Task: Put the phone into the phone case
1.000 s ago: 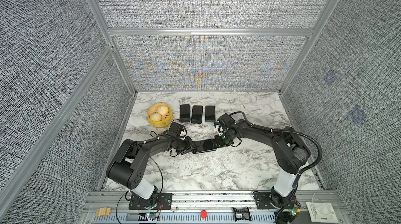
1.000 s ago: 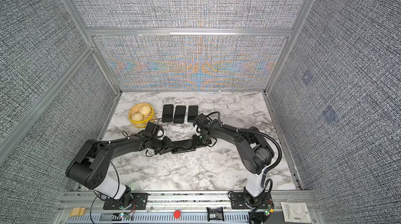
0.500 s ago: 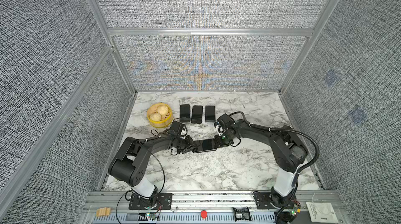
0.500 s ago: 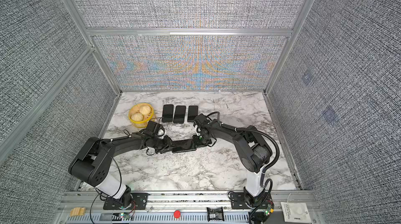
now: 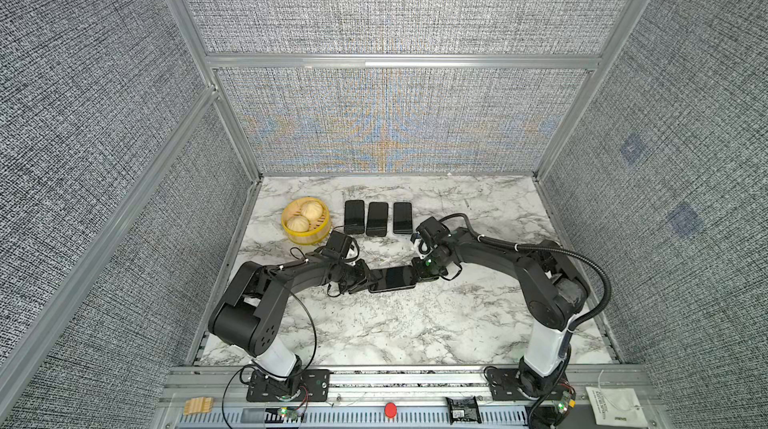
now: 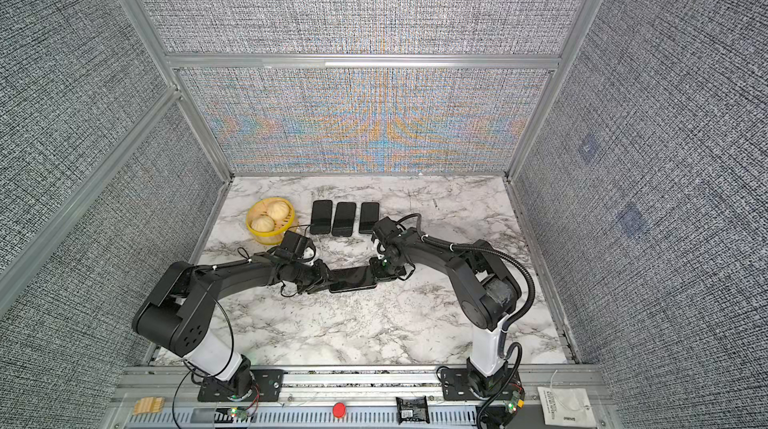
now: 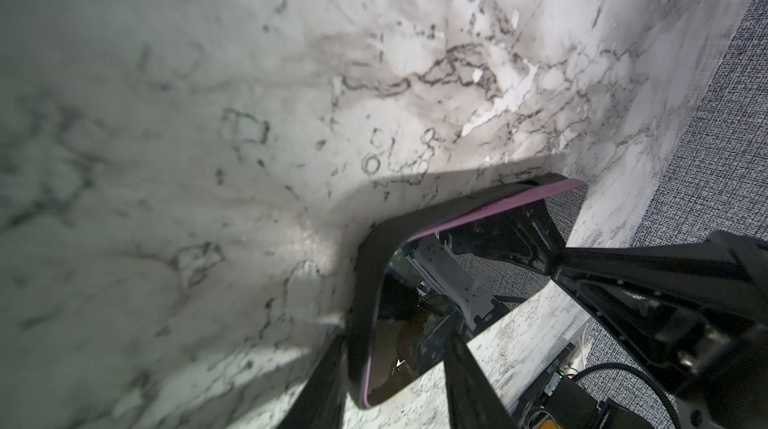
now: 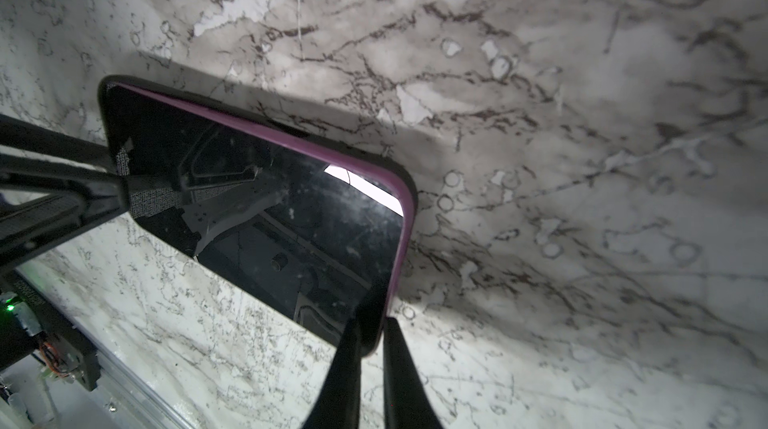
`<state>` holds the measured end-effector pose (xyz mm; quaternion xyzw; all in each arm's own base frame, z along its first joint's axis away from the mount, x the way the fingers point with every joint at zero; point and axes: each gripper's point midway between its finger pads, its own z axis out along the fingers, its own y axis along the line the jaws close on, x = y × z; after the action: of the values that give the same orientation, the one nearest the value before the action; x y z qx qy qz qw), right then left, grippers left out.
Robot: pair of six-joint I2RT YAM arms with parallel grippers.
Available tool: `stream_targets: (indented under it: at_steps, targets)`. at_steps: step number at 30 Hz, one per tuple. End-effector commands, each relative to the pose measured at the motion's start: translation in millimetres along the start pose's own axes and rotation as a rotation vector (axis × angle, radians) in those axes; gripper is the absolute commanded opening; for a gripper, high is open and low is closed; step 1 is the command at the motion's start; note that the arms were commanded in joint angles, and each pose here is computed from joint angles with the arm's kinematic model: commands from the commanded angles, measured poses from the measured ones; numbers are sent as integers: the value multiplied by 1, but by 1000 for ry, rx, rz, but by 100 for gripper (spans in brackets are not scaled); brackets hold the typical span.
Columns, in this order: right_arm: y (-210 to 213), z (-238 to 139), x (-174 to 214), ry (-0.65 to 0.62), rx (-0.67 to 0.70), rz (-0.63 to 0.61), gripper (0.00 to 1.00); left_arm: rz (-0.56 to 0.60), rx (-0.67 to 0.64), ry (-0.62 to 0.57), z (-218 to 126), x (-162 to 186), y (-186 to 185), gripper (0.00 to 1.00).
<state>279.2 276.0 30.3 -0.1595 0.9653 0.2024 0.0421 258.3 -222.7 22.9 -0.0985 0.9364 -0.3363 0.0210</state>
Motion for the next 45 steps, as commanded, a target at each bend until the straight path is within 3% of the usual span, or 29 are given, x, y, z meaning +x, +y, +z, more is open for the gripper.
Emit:
stream_targets:
  at_steps: [1, 45]
  targets:
    - [10, 9, 1, 9, -58, -13, 13, 14, 7, 7, 5, 1, -1, 39]
    - [-2, 41, 13, 57, -45, 8, 10, 14, 13, 13, 8, 3, -3, 36]
